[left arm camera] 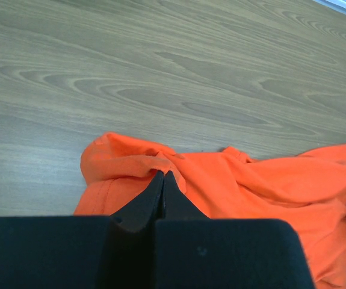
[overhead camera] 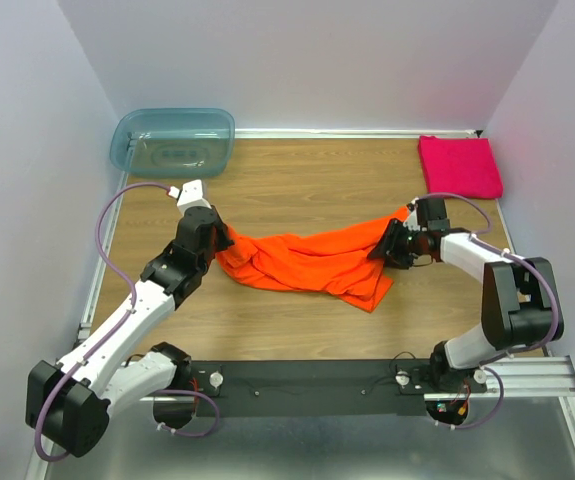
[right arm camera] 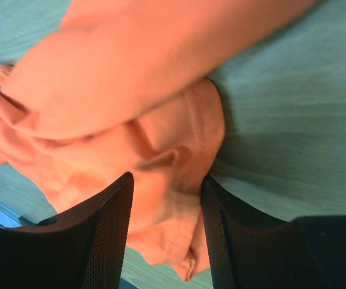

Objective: Fold and stack the t-shirts
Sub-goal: Flatten the tshirt out

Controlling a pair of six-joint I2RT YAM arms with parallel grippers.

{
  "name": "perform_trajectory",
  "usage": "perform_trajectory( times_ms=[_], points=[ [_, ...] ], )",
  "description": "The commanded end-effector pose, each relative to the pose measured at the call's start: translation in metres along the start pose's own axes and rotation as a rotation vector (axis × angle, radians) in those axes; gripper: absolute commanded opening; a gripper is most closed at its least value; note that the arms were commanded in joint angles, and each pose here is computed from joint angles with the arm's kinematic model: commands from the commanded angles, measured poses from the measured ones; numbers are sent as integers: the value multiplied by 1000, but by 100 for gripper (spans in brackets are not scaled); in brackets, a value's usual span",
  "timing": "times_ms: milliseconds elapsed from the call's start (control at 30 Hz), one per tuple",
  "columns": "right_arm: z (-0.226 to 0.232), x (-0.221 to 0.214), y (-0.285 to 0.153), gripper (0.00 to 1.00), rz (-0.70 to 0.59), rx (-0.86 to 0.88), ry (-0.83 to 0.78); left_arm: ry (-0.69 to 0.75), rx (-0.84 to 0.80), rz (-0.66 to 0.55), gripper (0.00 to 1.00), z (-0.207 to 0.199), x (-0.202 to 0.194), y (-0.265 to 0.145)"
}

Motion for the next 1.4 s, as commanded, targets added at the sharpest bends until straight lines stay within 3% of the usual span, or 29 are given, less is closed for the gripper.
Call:
perform_trajectory(
  times_ms=[0,133,233,267,333,367,400,567,633,667,767,967,1100,1200,1300,1367],
  points=[
    [13,17,-3,56,-50,31,-32,8,41,-29,0,8,0,4],
    [17,15,0,52,-19,59,-27,15,41,-27,0,7,0,5],
    [13,11,7,37,1,42,-25,16,48,-30,0,8,0,5],
    [12,10,7,26,6,41,-23,14,51,-33,0,9,1,6],
    [13,12,9,17,6,40,-29,17,55,-40,0,10,2,8],
    [14,15,9,6,-1,37,-35,6,59,-54,0,11,6,10],
    [17,26,6,1,-36,28,-56,4,59,-55,0,10,8,13],
    [45,93,-17,1,-226,-32,-144,-22,96,-147,0,16,54,30],
    [46,115,-29,1,-260,-99,-164,-8,120,-219,0,17,89,32],
    [62,148,-50,1,-339,-118,-197,21,125,-256,0,14,108,30],
    [59,159,-64,1,-361,-172,-221,65,115,-294,0,7,126,24],
    [47,140,-103,1,-334,-306,-266,159,-65,-208,0,-3,101,5],
    [28,114,-138,1,-307,-465,-283,187,-238,-48,0,-10,53,-13],
    [24,114,-169,1,-356,-569,-295,214,-323,22,0,-13,33,-30],
    [26,117,-187,1,-385,-616,-296,189,-396,-12,0,-20,34,-44],
    [19,116,-179,1,-326,-646,-304,169,-391,10,0,-20,30,-41]
  ],
)
Point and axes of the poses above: each gripper's point midway between its finger pads, its own y axis out along the fingers, its own z axis along the line the jaws close on, x = y × z, the point moved 5 cm from there along -y, back along the fingers, and after that the axes turned 3 degrees about -y, right-handed, at the moved point
